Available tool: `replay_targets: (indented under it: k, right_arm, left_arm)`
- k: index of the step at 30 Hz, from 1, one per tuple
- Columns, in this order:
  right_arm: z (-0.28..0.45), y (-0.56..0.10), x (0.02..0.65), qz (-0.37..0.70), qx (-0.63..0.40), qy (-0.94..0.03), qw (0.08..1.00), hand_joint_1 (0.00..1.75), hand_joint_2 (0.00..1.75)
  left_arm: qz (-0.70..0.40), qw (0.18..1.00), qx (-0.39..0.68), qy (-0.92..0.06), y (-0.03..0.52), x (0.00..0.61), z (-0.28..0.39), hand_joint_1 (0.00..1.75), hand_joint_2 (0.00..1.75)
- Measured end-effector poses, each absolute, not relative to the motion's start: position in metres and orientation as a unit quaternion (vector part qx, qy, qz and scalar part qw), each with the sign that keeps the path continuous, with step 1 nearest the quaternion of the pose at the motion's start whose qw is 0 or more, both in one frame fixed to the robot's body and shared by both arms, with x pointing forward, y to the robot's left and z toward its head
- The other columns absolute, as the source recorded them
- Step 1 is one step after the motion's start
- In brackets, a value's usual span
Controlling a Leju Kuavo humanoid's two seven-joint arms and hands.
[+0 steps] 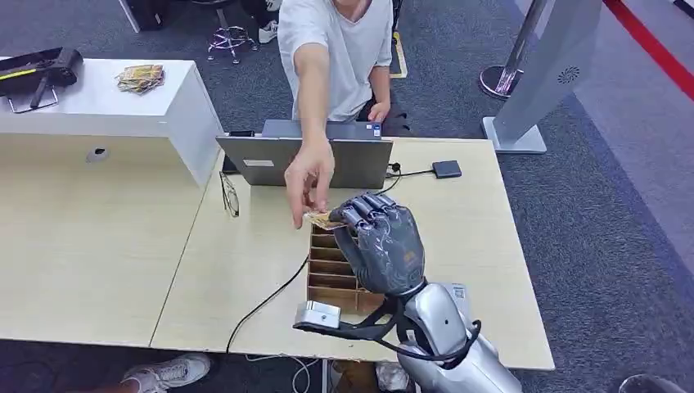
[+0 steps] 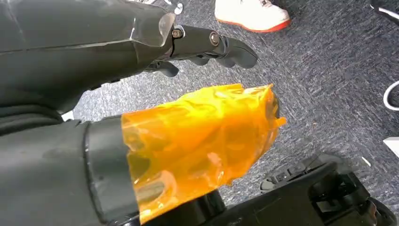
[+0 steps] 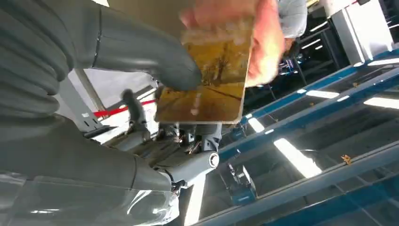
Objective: Pass the card to the sensor for recognition and then transmit it.
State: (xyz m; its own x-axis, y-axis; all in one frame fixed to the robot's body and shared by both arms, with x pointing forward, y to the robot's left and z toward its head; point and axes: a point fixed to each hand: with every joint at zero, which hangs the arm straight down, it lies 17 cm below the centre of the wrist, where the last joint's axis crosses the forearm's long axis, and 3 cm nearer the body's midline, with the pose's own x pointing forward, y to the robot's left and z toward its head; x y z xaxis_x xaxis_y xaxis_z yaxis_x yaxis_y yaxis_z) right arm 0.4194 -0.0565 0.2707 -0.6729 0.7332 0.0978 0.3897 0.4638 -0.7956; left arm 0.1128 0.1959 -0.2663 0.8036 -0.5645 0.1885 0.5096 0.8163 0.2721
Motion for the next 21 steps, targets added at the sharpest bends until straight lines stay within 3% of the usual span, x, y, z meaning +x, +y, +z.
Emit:
replay_targets:
  k: [12, 21]
  right_arm:
    - [0.275, -0.056, 0.417, 0.378, -0.313, -0.840, 0.231, 1.75, 1.75]
    - [0.282, -0.055, 0.413, 0.350, -0.209, -0.865, 0.291, 1.75, 1.75]
  left_arm:
    - [-0.287, 0.943, 0.105, -0.132, 0.196, 0.113, -0.266, 0.00, 0.00]
    - [-0.275, 0.946, 0.108, -0.132, 0.197, 0.113, -0.266, 0.00, 0.00]
